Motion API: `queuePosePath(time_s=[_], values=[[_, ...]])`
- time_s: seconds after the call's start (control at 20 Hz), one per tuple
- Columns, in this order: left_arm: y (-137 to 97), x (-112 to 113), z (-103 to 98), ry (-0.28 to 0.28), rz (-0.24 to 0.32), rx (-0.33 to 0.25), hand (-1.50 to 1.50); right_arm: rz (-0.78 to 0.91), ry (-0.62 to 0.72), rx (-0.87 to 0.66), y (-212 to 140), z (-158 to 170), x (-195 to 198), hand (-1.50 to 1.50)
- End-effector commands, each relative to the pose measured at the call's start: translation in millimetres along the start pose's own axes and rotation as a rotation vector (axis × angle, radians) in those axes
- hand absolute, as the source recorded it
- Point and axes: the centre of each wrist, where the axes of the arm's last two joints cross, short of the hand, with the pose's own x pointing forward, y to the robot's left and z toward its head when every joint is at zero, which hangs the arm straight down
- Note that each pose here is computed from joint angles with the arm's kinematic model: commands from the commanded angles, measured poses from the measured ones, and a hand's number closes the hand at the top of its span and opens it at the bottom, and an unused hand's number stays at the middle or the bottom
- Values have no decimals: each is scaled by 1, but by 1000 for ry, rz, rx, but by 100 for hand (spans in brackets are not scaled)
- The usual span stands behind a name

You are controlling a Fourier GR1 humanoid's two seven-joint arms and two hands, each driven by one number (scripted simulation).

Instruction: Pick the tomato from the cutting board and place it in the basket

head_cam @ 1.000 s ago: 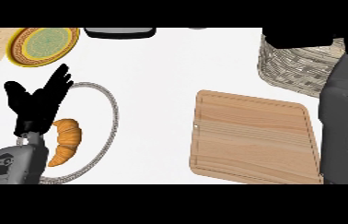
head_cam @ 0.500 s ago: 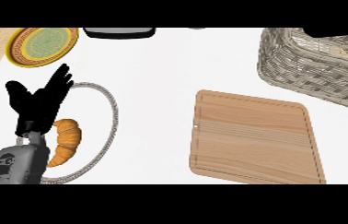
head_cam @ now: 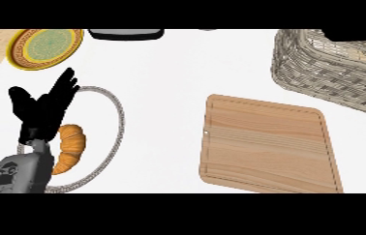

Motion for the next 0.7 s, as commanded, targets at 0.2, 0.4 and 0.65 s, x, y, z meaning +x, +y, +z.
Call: queuePosePath(time_s=[0.2, 0.4, 0.65], values=[[6, 13, -3, 3, -7, -10, 0, 8, 127, -67, 17, -14, -51, -150], [9, -7, 6, -3, -6, -6, 0, -27, 58, -38, 7, -23, -67, -150], [9, 8, -10, 1, -4, -13, 0, -165, 78, -95, 2, -48, -33, -150]])
